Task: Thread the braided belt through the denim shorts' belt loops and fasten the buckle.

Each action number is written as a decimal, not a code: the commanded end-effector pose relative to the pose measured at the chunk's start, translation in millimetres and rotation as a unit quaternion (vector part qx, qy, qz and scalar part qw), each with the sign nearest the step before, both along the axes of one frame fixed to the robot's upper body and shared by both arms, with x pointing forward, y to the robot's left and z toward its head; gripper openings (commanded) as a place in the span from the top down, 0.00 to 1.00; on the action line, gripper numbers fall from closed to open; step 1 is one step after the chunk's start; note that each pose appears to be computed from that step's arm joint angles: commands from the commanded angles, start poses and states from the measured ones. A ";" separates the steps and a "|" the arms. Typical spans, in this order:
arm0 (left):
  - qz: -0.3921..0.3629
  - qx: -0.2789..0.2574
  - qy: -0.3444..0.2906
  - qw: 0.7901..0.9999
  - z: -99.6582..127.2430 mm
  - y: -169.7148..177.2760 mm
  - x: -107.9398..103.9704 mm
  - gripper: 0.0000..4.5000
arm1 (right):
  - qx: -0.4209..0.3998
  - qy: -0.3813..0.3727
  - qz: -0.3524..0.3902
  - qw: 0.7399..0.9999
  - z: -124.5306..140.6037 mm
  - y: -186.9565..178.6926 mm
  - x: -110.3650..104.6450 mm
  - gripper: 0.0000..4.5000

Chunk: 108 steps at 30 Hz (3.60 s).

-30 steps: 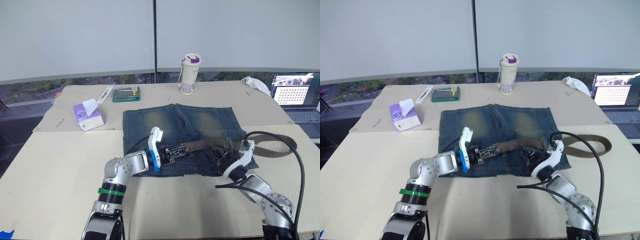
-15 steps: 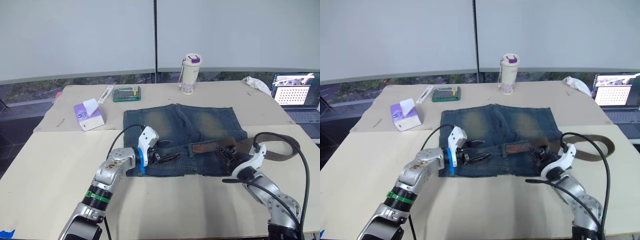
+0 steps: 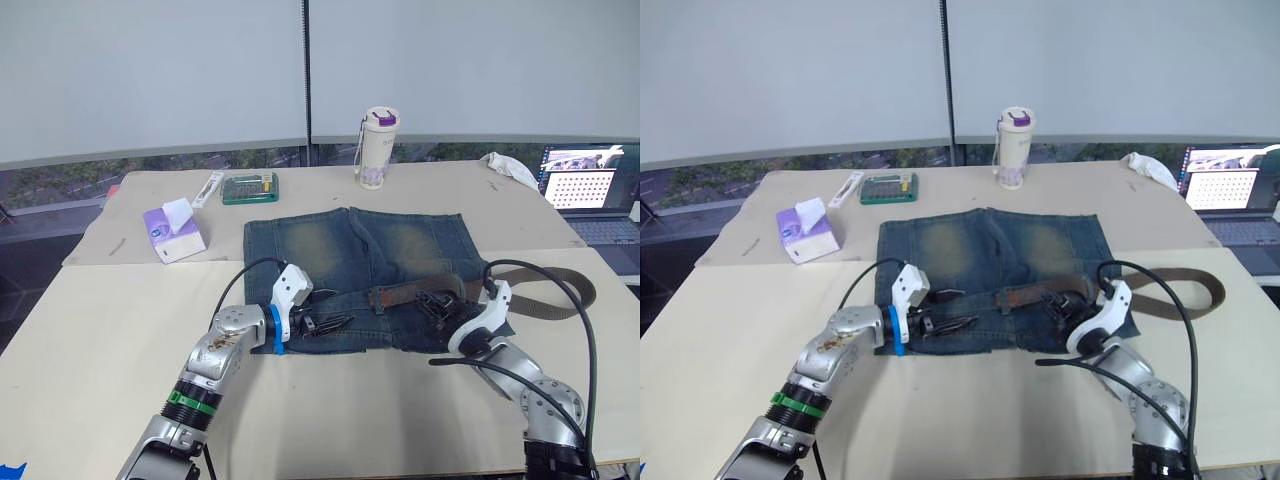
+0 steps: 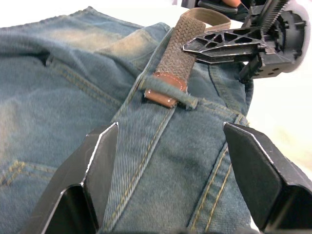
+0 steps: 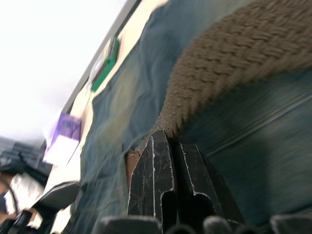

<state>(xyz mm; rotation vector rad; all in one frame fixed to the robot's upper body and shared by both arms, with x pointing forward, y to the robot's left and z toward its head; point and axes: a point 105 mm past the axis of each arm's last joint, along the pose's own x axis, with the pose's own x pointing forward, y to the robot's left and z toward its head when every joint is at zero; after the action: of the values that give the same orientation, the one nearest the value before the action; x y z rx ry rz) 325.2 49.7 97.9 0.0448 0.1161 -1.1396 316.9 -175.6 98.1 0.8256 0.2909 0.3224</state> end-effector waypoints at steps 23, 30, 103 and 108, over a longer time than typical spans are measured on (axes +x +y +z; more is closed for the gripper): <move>0.063 -0.167 0.172 0.969 -0.5 -3.2 10.1 0.20 | 0.172 -0.042 0.102 0.979 12.4 61.8 0.1 1.00; 0.068 -0.183 0.182 0.964 3.9 -4.2 9.3 0.51 | 0.158 -0.035 0.096 0.982 6.7 60.3 0.0 1.00; 0.029 -0.100 0.103 0.989 28.8 -9.7 22.6 1.00 | -0.358 0.149 -0.285 0.877 -15.4 -262.4 -95.2 1.00; 0.033 -0.095 0.102 0.990 27.4 -5.9 24.7 1.00 | -0.429 0.124 -0.285 0.848 3.3 -283.0 -97.5 1.00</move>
<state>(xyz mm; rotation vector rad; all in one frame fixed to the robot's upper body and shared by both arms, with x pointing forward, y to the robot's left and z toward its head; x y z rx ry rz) 347.4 43.2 114.3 -0.2550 0.2302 -1.0754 220.6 -444.3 78.4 0.1171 0.4365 -0.4399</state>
